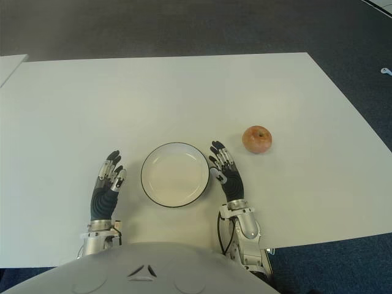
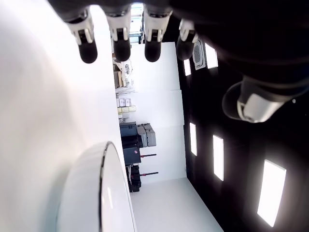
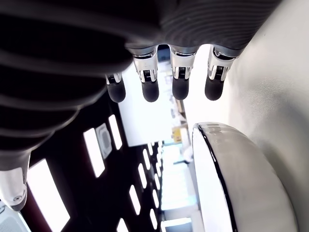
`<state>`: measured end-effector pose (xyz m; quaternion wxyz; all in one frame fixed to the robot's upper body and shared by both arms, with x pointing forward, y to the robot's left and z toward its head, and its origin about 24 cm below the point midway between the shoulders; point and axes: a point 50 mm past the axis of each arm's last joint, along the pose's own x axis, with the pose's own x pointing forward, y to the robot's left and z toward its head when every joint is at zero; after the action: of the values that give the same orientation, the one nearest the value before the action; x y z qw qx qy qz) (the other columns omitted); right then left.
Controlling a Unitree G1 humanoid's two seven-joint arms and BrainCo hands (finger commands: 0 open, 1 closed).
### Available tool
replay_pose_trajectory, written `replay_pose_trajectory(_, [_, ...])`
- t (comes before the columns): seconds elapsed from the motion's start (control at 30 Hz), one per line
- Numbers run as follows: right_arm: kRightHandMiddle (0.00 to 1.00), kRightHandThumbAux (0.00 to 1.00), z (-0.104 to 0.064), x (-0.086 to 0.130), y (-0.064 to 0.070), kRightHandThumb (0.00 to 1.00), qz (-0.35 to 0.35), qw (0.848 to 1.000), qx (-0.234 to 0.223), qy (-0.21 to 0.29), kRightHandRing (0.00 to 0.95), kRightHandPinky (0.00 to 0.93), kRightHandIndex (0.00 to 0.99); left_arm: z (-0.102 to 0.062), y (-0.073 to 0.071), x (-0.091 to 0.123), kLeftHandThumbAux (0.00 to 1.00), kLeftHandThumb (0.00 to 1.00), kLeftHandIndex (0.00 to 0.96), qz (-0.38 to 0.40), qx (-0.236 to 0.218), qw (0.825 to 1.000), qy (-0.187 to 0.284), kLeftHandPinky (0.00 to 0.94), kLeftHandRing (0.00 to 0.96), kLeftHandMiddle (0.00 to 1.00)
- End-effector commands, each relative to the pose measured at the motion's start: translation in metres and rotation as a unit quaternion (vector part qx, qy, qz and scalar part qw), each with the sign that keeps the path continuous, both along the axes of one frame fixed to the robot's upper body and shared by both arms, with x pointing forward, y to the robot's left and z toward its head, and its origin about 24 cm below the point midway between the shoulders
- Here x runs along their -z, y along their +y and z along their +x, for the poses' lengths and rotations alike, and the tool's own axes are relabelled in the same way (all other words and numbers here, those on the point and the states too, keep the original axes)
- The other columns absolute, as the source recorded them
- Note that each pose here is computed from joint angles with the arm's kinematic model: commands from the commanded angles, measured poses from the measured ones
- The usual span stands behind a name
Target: Put the apples into the plate.
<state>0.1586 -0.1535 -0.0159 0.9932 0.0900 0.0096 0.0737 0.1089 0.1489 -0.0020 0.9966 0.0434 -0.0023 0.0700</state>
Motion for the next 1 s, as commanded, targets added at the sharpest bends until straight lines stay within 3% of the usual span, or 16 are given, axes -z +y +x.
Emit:
replay_pose_trajectory(0.03, [0.005,0.507,-0.019,0.024,-0.003,0.129,0.002,0.996,0.006,0.084,0.000,0.000,0.025,0.001,0.001,0.002,0.424,0.000,0.000,0.002,0.003,1.000,0.004,0.000,0.000,0.000])
replay_pose_trajectory(0.77, [0.018,0.510,-0.017,0.024,-0.002,0.127,0.007,0.997,0.007,0.077,0.000,0.000,0.039,0.002,0.002,0.003,0.426,0.000,0.000,0.002,0.007,1.000,0.003,0.000,0.000,0.000])
replay_pose_trajectory(1.0, [0.009,0.499,-0.008,0.019,-0.005,0.134,0.008,0.998,0.011,0.063,0.000,0.000,0.040,0.003,0.000,0.003,0.427,0.000,0.000,0.001,0.007,1.000,0.001,0.000,0.000,0.000])
